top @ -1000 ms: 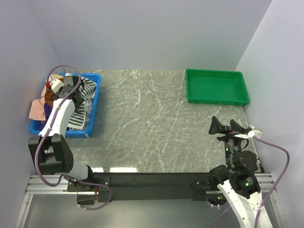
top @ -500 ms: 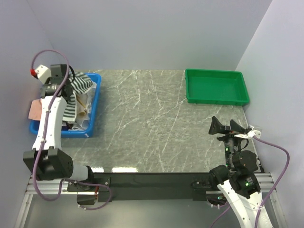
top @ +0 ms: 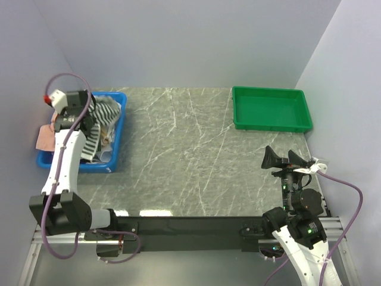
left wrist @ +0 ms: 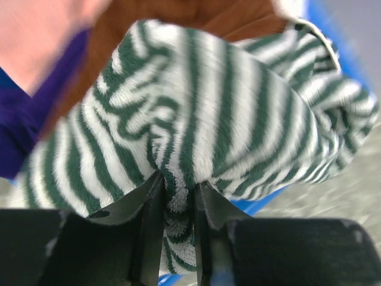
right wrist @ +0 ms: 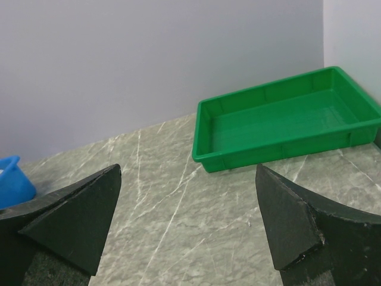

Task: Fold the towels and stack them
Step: Grab crumpled towel, then move the towel to the center of the board, then flatten out the crumpled towel

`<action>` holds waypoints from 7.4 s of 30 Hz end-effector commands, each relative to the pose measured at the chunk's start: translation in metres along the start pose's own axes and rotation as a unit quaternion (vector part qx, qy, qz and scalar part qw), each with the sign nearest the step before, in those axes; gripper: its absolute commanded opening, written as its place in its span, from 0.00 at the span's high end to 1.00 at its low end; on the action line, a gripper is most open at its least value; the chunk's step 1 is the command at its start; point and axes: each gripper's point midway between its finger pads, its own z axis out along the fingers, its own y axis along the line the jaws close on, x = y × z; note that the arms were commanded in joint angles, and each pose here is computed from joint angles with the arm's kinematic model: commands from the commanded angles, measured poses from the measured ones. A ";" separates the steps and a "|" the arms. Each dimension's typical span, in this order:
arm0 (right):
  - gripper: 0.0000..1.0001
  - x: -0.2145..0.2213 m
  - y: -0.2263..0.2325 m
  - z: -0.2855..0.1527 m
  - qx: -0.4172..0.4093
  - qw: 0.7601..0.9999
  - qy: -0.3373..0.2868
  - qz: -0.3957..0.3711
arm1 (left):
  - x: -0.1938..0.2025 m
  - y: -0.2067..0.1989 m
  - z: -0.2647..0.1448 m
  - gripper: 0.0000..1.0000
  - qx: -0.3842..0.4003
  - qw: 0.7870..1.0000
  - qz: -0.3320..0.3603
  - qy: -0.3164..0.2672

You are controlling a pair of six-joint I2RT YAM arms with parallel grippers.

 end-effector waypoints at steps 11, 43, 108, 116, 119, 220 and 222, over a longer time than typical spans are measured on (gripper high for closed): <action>0.00 -0.067 -0.003 -0.046 -0.042 0.987 -0.139 0.073 | 0.026 -0.018 0.017 0.99 0.033 0.998 -0.003 0.045; 0.00 -0.058 0.013 -0.034 -0.066 0.992 -0.094 0.050 | 0.016 -0.288 -0.238 0.97 0.524 0.845 0.096 0.051; 0.40 0.329 0.264 -0.166 -0.401 0.610 0.616 -0.297 | 0.309 -0.050 -0.077 0.21 0.297 0.894 0.103 0.318; 0.36 0.344 0.259 -0.170 -0.388 0.600 0.628 -0.310 | 0.306 -0.049 -0.077 0.21 0.293 0.897 0.102 0.314; 0.42 0.347 0.255 -0.167 -0.372 0.605 0.627 -0.319 | 0.307 -0.047 -0.076 0.21 0.291 0.898 0.102 0.314; 1.00 0.106 0.126 -0.003 -0.279 0.897 0.343 -0.013 | 0.202 -0.203 -0.036 0.05 0.181 0.949 0.246 0.081; 1.00 0.110 0.136 -0.010 -0.309 0.882 0.355 -0.019 | 0.224 -0.187 -0.034 0.07 0.182 0.946 0.246 0.112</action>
